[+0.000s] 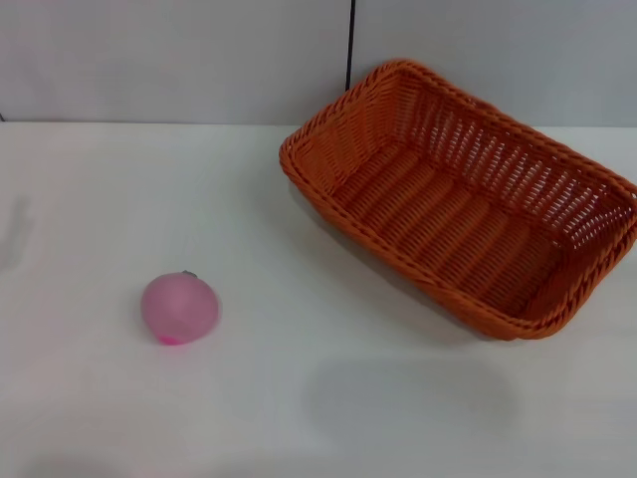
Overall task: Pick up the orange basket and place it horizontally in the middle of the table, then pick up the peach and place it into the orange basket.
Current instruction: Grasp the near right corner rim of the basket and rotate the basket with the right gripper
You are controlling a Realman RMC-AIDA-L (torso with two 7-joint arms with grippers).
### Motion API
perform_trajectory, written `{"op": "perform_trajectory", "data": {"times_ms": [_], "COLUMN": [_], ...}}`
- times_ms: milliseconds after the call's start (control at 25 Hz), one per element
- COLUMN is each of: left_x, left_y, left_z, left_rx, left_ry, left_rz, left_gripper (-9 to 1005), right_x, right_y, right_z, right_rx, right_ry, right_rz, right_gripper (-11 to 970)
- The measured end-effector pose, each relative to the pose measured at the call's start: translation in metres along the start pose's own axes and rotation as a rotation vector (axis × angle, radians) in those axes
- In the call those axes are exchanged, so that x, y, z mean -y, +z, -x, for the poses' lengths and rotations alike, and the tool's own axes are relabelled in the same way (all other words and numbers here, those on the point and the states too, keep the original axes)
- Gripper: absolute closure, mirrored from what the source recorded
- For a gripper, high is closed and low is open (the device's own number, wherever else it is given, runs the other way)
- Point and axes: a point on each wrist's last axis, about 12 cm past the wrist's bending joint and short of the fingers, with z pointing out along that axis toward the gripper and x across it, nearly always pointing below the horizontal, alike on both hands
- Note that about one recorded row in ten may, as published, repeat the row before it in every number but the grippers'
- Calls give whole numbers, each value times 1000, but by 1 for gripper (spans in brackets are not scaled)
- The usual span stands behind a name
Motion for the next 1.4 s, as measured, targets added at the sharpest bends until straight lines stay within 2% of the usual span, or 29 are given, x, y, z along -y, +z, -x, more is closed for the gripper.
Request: {"op": "perform_trajectory", "data": {"times_ms": [360, 400, 440, 800, 960, 1240, 1360, 1400], "left_x": [2, 3, 3, 2, 3, 6, 7, 7], "left_y": [4, 9, 9, 20, 21, 22, 22, 22], "left_z": [0, -4, -4, -12, -12, -12, -12, -12], "left_rx": [8, 1, 1, 80, 87, 75, 70, 70], "left_ry": [-5, -48, -48, -134, -137, -164, -201, -201], "left_rz": [-20, -27, -27, 55, 50, 21, 12, 12], "left_gripper": [199, 199, 199, 199, 199, 200, 200, 200], "right_x": [0, 1, 1, -7, -10, -21, -24, -26], "right_y": [2, 3, 3, 16, 20, 30, 39, 49], "right_z": [-3, -4, -4, -11, -12, -10, -5, 2], "right_rx": [9, 5, 5, 6, 11, -88, -149, -226], "right_ry": [21, 24, 24, 53, 57, 83, 145, 184], "right_rz": [-20, -27, -27, -2, 18, 159, 214, 266], "right_gripper": [401, 401, 401, 401, 401, 402, 402, 402]}}
